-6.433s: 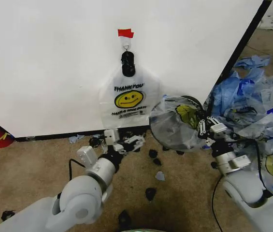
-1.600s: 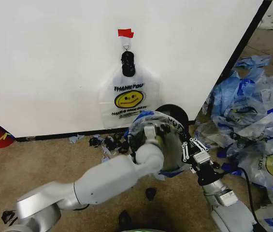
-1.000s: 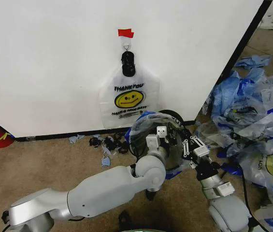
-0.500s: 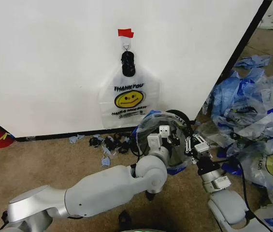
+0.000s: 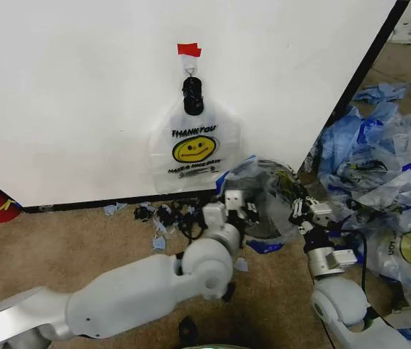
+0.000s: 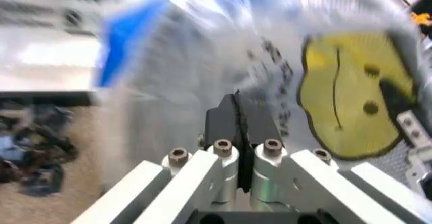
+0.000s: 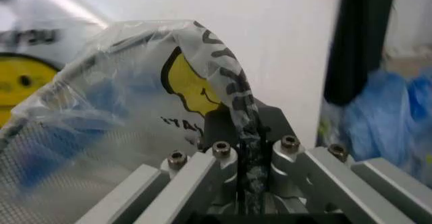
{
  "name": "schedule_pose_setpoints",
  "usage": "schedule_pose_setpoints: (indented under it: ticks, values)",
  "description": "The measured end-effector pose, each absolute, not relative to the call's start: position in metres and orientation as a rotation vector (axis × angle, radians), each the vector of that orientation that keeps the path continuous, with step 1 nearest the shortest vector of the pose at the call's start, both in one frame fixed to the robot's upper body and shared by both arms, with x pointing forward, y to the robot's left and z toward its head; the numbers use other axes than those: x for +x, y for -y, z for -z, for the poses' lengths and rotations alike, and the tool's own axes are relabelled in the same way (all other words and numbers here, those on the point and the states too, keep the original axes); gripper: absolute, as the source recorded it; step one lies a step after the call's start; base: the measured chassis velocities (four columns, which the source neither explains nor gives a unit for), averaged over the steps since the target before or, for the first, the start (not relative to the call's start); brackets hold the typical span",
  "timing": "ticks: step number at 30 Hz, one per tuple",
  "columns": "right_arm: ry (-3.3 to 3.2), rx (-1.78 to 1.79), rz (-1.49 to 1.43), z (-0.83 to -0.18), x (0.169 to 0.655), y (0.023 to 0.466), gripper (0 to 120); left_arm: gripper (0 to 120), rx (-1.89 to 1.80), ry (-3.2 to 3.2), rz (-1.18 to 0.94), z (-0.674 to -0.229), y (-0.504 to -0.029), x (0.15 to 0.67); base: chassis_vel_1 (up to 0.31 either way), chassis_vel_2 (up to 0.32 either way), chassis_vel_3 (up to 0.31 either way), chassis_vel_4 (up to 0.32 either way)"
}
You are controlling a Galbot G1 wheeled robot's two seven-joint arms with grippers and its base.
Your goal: Pick up the garbage bag from the wall and place it over the trash bin.
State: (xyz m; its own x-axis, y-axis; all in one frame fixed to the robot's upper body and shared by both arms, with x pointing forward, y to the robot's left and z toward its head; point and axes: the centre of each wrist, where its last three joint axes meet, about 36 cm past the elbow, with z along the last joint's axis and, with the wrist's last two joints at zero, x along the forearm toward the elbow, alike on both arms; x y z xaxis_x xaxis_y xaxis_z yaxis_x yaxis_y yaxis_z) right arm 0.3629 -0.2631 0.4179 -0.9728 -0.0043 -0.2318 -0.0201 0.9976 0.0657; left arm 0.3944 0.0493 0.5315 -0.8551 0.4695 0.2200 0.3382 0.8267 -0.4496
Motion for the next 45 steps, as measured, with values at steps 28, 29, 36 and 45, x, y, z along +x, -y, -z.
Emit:
schedule_pose_setpoints:
  ticks: [28,29,36,45]
  values:
    - [-2.796,0.118,-1.156,-0.479,0.337,0.219,1,0,-0.546,2.761,-0.808,-0.567,-0.179,0.312,0.0,0.0,0.0,0.0]
    - [-2.79,0.114,-1.169,-0.479,0.337,0.218,1,0,-0.56,2.752,-0.827,-0.565,-0.18,0.31,0.0,0.0,0.0,0.0]
    - [-2.75,0.102,-1.237,-0.479,0.337,0.212,1,6,-0.649,2.676,-0.982,-0.532,-0.18,0.28,0.0,0.0,0.0,0.0]
    - [-2.69,0.055,-1.331,-0.498,0.332,0.213,1,41,-0.842,2.63,-1.128,-0.494,-0.172,0.26,0.0,0.0,0.0,0.0]
